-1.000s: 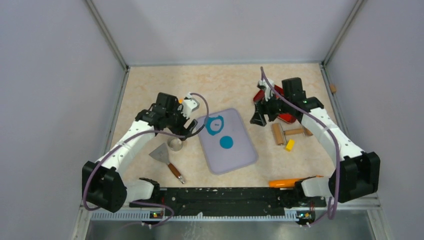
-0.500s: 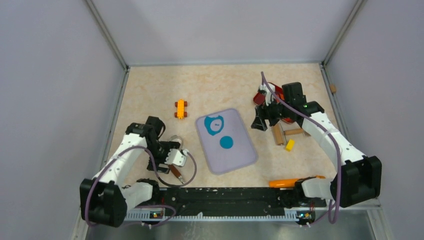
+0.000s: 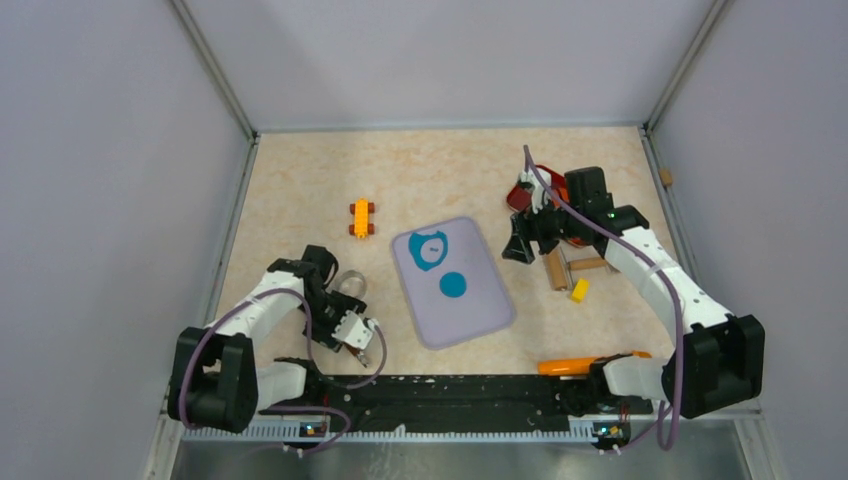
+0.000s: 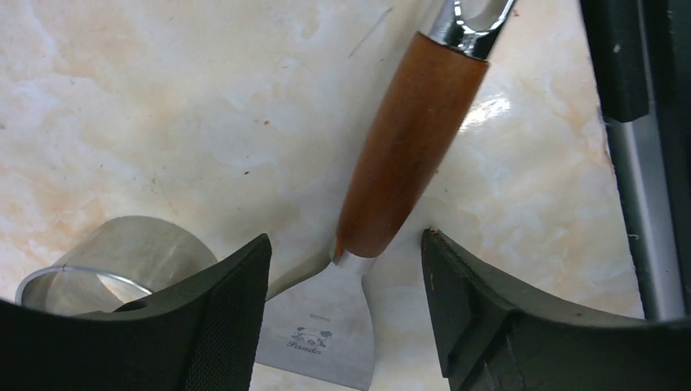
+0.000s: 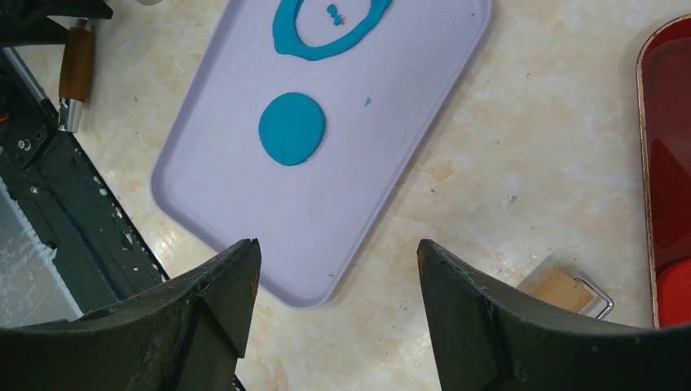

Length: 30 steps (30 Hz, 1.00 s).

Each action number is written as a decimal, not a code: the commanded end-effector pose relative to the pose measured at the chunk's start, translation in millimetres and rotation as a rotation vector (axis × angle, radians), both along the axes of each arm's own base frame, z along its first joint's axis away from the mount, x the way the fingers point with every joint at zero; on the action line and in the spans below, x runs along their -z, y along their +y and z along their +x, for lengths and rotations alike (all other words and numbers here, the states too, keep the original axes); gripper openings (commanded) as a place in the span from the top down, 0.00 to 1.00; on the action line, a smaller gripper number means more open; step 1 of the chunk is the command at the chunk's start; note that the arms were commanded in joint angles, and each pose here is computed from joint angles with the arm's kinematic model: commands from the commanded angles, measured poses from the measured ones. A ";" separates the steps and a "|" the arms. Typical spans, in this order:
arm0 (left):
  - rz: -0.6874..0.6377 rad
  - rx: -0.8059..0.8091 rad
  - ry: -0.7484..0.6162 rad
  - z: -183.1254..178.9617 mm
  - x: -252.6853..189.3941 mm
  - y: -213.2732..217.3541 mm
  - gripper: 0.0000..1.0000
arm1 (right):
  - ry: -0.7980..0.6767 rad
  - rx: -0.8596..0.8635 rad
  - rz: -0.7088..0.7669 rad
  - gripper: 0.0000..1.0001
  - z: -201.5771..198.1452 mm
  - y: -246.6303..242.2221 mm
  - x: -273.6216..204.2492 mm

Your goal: Roll out the dumpling wrappers from the dough

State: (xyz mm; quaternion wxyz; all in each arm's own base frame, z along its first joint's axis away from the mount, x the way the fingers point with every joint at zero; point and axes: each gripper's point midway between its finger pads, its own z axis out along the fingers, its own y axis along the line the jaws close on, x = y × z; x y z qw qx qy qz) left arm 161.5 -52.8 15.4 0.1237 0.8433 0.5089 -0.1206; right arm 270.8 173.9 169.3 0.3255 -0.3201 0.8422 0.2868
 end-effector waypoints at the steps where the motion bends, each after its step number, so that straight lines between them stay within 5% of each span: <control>1: 0.007 0.114 0.030 -11.9 11.4 0.5 0.35 | -0.061 -0.001 0.019 0.28 6.6 1.8 -15.3; 4: 0.035 0.137 0.085 -26.1 11.7 6.9 0.47 | -0.062 -0.006 0.015 0.28 8.9 2.1 -18.5; 8: 0.065 0.139 0.116 -41.8 10.4 14.7 0.76 | -0.052 -0.015 0.014 0.28 11.7 4.0 -19.4; 15: -0.056 0.047 0.134 -55.4 -35.5 -5.1 1.00 | -0.069 -0.013 0.019 0.28 19.6 5.9 -34.1; 20: -0.237 -0.081 0.092 -42.4 -95.7 -37.1 1.00 | -0.032 -0.024 0.061 0.28 17.8 13.7 -51.8; 30: -0.597 -0.525 0.080 72.3 -176.0 -157.7 1.00 | 0.116 0.044 0.290 0.23 36.2 47.5 -78.9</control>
